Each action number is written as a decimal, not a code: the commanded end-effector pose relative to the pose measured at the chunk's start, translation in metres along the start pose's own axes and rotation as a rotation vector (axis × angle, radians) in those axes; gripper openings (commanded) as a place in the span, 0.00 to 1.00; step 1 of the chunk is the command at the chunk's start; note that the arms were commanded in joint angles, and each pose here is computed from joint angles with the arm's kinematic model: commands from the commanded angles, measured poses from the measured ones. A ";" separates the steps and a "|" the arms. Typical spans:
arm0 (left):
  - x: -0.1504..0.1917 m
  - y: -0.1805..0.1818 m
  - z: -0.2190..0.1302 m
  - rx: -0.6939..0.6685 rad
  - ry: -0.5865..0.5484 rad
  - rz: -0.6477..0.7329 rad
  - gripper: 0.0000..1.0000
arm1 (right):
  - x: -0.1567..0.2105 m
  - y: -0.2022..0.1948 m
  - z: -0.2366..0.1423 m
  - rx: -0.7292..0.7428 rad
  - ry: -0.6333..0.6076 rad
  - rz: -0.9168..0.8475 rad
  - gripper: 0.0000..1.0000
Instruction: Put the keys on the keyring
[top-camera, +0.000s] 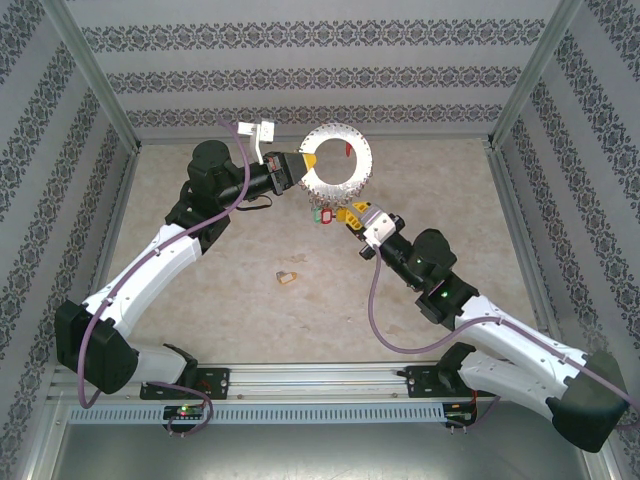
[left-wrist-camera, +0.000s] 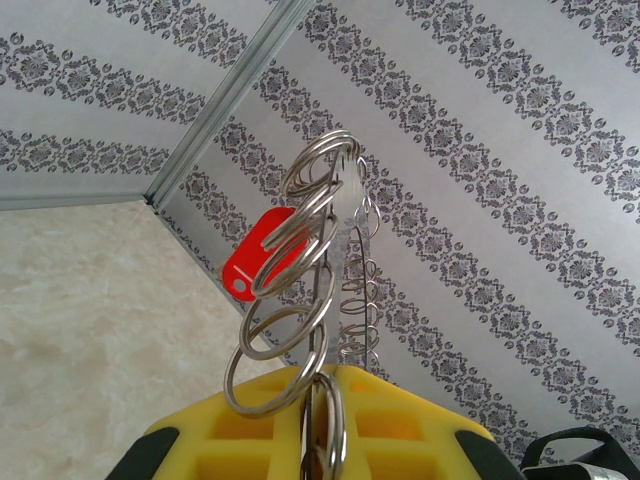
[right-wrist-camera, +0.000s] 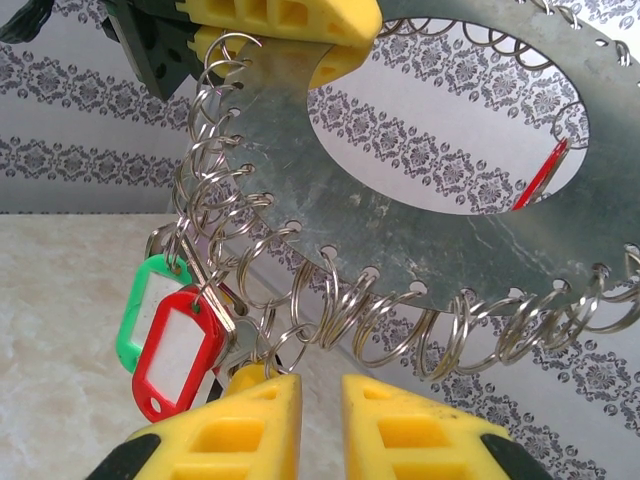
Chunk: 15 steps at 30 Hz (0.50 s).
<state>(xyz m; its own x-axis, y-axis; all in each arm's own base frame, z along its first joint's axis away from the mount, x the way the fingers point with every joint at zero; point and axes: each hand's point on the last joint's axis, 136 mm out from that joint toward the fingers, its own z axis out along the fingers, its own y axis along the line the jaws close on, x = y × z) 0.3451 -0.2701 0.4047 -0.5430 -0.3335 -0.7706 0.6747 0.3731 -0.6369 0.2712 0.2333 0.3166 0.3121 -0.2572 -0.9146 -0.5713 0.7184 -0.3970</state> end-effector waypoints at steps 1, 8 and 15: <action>-0.024 -0.038 -0.008 0.082 -0.062 0.078 0.00 | -0.015 -0.004 0.004 0.001 -0.051 0.021 0.19; -0.024 -0.037 -0.008 0.082 -0.063 0.074 0.00 | -0.022 -0.005 0.011 0.000 -0.071 0.023 0.19; -0.023 -0.037 -0.007 0.082 -0.062 0.073 0.00 | -0.026 -0.012 0.008 0.040 -0.080 0.014 0.20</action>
<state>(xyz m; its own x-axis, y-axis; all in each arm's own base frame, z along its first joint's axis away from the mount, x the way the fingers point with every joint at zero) 0.3451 -0.2701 0.4047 -0.5430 -0.3335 -0.7706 0.6747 0.3731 -0.6369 0.2769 0.2415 0.3148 0.3082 -0.2462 -0.9189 -0.5849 0.7127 -0.3871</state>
